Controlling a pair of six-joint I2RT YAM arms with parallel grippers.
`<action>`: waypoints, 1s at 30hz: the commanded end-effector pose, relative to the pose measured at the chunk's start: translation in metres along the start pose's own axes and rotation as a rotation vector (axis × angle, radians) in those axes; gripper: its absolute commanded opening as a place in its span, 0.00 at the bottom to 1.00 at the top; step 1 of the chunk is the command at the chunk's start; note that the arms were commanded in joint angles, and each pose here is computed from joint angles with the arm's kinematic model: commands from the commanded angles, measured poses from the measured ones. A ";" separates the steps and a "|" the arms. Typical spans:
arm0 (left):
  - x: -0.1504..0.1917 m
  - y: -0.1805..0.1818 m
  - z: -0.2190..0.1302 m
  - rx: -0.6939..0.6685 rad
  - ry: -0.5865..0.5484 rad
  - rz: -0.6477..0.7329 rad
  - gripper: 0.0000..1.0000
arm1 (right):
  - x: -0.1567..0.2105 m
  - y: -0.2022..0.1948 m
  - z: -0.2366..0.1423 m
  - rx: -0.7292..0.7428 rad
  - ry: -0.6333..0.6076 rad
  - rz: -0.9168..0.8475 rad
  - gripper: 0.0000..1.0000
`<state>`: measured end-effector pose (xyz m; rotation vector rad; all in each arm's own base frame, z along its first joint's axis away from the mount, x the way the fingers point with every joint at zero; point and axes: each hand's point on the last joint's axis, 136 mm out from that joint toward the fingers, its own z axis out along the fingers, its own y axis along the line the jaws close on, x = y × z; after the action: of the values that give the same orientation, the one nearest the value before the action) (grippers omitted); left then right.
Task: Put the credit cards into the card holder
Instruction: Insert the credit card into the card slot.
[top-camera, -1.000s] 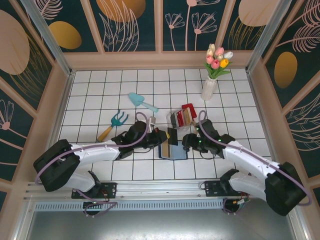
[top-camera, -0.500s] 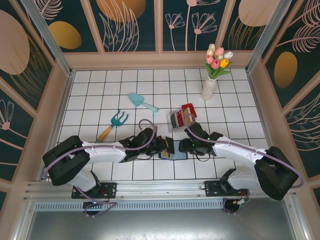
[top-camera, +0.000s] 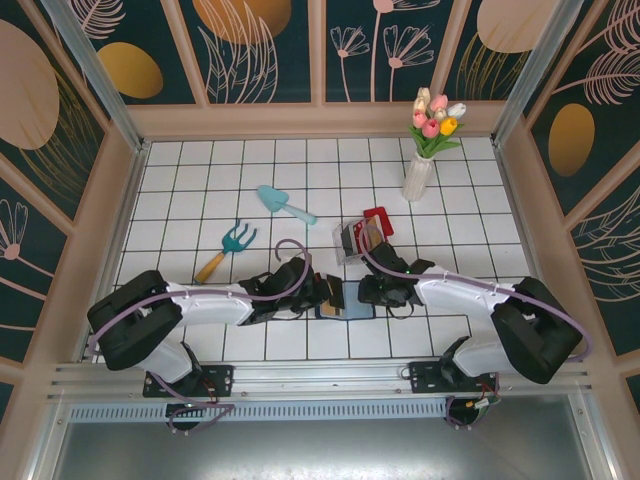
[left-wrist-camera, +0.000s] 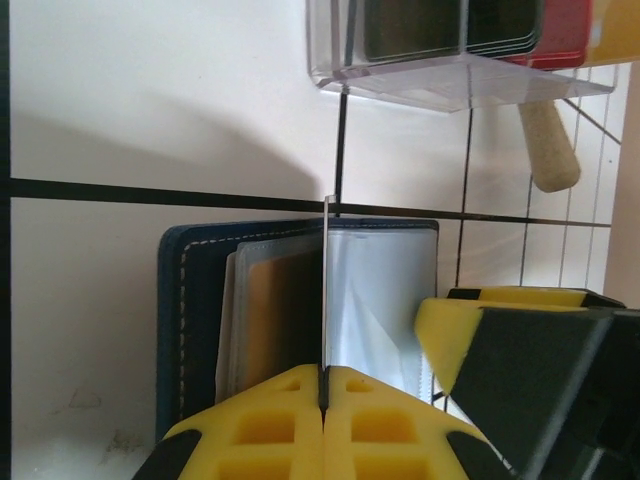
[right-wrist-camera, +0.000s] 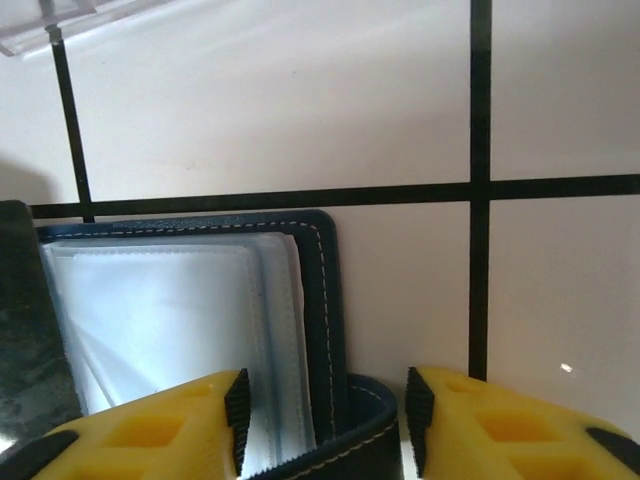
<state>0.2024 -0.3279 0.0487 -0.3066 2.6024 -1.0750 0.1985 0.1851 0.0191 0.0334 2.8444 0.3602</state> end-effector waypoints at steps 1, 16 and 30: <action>0.007 -0.002 0.009 0.013 0.035 0.021 0.00 | -0.006 0.001 0.001 0.016 -0.026 -0.008 0.38; 0.022 0.008 0.017 0.014 0.105 -0.020 0.00 | 0.005 -0.006 0.008 0.017 0.001 0.010 0.09; 0.040 0.018 0.010 -0.059 0.219 0.119 0.00 | 0.003 -0.008 0.009 0.024 0.005 0.008 0.07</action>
<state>0.1835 -0.3406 0.0313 -0.1210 2.7243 -1.0912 0.2026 0.1837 0.0182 0.0493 2.8259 0.3516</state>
